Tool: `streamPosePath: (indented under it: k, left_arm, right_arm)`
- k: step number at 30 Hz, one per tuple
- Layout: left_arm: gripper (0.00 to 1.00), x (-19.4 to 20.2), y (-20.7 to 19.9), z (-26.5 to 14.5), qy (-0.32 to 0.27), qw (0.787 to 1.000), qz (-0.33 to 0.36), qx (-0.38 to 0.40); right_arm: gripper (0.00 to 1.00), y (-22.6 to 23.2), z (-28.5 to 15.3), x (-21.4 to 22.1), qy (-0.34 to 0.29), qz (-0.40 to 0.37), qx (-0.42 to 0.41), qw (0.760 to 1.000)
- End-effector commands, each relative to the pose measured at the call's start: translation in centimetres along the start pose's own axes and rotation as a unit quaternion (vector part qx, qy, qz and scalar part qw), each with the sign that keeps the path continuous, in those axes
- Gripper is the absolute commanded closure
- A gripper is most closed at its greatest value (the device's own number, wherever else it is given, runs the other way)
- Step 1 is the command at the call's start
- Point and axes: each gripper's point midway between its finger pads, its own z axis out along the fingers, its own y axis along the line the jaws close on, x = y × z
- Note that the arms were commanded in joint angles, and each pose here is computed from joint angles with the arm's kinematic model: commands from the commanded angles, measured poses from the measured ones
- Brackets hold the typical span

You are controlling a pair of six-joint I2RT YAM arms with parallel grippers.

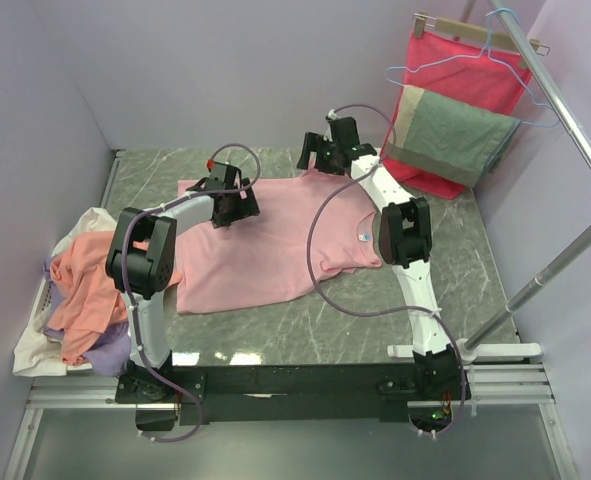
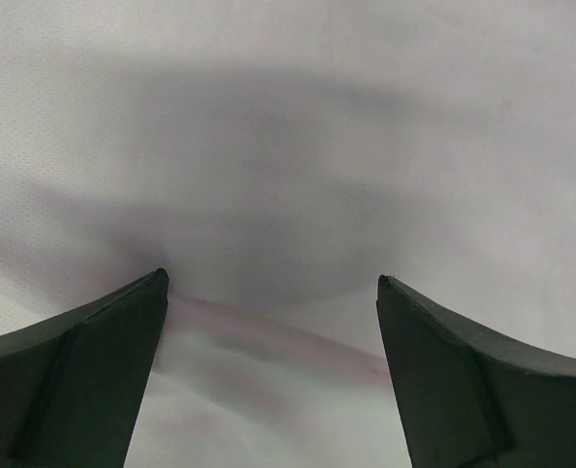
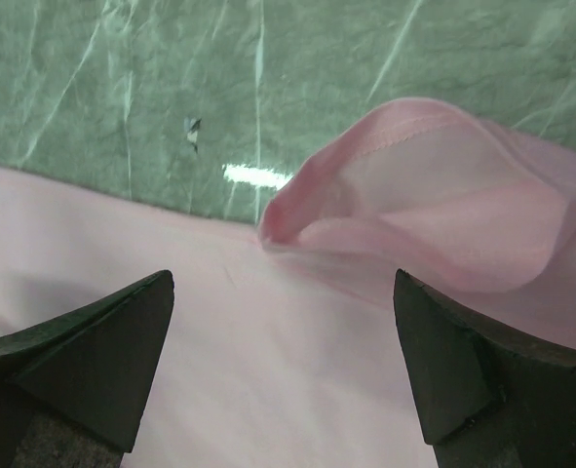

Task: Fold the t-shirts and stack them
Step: Flatten out the tshirt

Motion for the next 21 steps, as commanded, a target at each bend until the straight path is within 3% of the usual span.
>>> streamPosePath:
  k: [1,7,17,21]
  left_arm:
    - [0.06,-0.6,-0.1,-0.1,-0.006,1.0,0.01,-0.007]
    - [0.06,-0.8,-0.1,-0.1,-0.008,1.0,0.01,-0.01]
    - [0.05,-0.9,0.4,0.1,-0.015,1.0,0.013,-0.021]
    - [0.05,-1.1,0.3,-0.1,-0.021,1.0,0.01,-0.017]
  right_arm:
    - [0.0,-2.0,0.9,-1.4,-0.019,0.041,0.004,0.999]
    - [0.0,-1.6,0.5,-3.5,-0.048,0.039,-0.022,0.998]
    - [0.0,-1.0,-0.8,-10.2,-0.167,-0.034,-0.019,0.985]
    - [0.0,0.4,-1.2,-9.9,-0.165,-0.057,-0.044,0.984]
